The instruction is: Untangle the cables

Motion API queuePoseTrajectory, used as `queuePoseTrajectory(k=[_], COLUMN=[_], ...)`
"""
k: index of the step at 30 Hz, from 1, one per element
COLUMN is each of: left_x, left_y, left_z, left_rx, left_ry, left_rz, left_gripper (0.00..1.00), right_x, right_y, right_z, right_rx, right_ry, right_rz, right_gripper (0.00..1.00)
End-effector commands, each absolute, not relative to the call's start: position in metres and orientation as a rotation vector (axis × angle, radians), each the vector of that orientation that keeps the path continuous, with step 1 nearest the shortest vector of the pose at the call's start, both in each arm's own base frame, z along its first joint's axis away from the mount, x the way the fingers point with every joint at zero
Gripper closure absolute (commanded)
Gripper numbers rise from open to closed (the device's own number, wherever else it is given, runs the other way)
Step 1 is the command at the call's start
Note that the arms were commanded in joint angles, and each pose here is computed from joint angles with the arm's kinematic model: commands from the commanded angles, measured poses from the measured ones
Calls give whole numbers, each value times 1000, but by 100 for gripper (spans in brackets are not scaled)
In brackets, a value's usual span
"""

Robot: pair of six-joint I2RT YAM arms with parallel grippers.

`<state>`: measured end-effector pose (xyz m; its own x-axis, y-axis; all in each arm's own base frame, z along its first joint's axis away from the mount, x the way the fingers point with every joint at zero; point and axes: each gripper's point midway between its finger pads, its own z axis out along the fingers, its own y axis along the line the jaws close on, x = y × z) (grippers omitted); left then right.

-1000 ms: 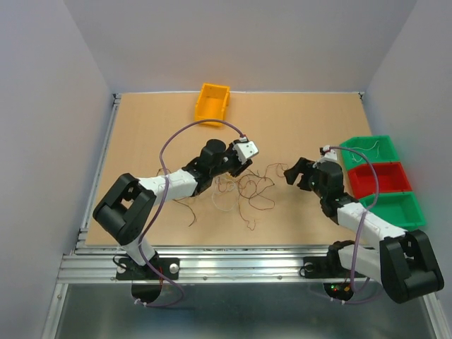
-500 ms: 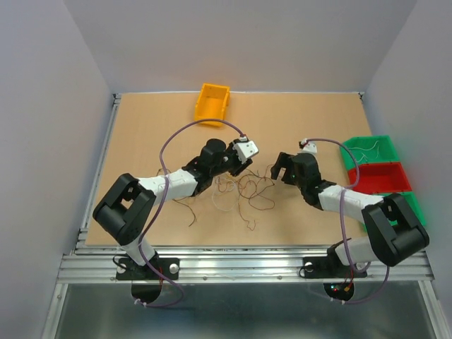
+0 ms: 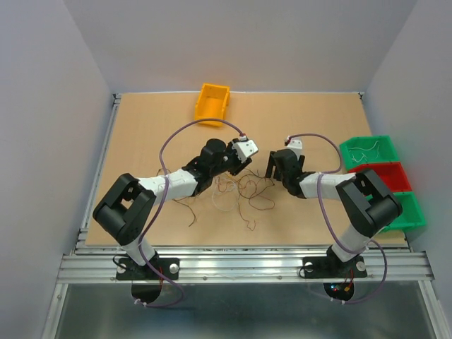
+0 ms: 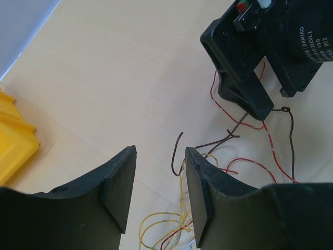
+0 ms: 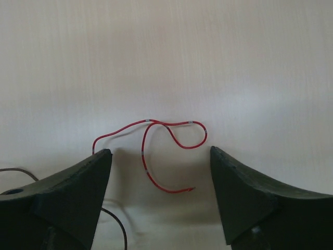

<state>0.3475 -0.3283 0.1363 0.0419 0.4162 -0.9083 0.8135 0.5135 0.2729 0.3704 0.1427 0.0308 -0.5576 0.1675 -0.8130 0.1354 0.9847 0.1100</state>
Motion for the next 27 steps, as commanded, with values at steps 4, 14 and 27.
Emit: queuePoseTrajectory(k=[4,14,27], left_x=[355,356,338], left_y=[-334,-333,-317], left_z=[181,181,217], left_rx=[1034,1036,967], left_ry=[1472,1470,1362], left_rz=[-406,-400,-412], left_gripper=[47,47,47], right_x=[387,372,315], right_y=[155,174,142], right_z=[35,154,385], right_rx=[136,65,141], right_ry=[2174,1932,1399], right_rz=[-35,275,518], right_gripper=[60,99,99])
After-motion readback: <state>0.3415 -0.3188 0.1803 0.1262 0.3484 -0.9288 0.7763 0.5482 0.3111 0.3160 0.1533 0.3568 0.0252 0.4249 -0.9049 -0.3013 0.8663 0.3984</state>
